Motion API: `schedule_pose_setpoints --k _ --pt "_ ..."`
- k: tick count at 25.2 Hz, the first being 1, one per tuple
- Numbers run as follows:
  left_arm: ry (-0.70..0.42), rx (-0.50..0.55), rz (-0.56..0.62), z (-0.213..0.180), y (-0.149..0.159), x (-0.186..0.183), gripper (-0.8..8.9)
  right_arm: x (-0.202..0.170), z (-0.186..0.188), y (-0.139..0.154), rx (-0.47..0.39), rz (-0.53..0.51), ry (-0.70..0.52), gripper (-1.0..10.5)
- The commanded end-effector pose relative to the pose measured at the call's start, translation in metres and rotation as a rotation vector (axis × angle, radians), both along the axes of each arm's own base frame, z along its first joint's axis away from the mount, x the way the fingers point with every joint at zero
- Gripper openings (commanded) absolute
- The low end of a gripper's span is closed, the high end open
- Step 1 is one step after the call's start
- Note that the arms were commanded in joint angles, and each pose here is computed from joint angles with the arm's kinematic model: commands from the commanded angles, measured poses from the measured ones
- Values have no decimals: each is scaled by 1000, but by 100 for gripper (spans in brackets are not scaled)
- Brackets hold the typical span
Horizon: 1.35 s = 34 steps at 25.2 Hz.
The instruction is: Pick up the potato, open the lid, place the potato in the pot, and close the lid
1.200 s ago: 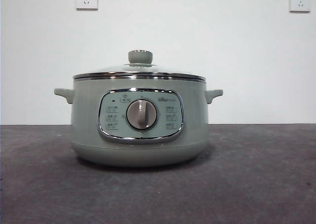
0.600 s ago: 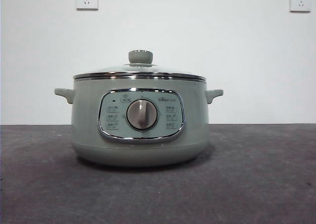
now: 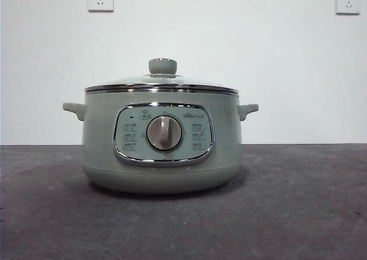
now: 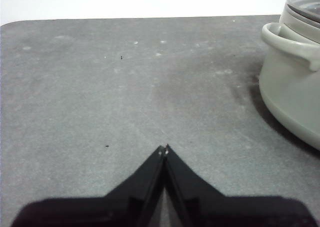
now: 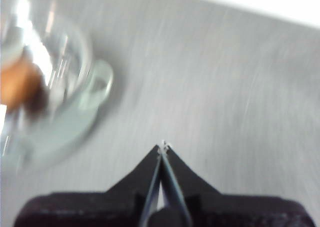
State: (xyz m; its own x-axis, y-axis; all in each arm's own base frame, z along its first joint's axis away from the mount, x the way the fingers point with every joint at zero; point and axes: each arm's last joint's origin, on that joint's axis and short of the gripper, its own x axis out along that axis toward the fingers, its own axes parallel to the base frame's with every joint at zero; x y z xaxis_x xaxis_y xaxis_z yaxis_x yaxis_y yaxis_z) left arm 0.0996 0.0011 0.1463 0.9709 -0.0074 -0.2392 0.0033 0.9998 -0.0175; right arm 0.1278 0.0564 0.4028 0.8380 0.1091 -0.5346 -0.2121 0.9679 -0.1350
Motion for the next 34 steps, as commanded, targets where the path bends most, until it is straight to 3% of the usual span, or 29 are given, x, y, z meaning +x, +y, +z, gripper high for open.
schedule_pose_setpoints --k 1,4,6,9,14,18,22,27,34 --pt "6 -4 2 -3 0 0 -3 11 -30 -12 78 -17 -116 1" --pt "5 -4 2 -3 0 0 -3 14 -89 -30 179 -54 -318 1" --pt "6 -4 2 -3 0 0 -3 5 -125 -37 191 -58 -406 1" --pt "6 -4 2 -3 0 0 -3 -7 -176 -44 169 -102 -399 1" --pt "6 -4 2 -3 0 0 -3 -19 -229 -51 160 -153 -360 1" --pt "5 -4 2 -3 0 0 -3 -23 -253 -52 174 -162 -356 1" --pt "6 -4 2 -3 0 0 -3 -29 -259 -52 156 -154 -295 1" --pt "6 -4 2 -3 0 0 -3 -30 -257 -52 145 -146 -323 1" --pt "7 -4 2 -3 0 0 -3 -30 -256 -52 261 -189 -317 1"
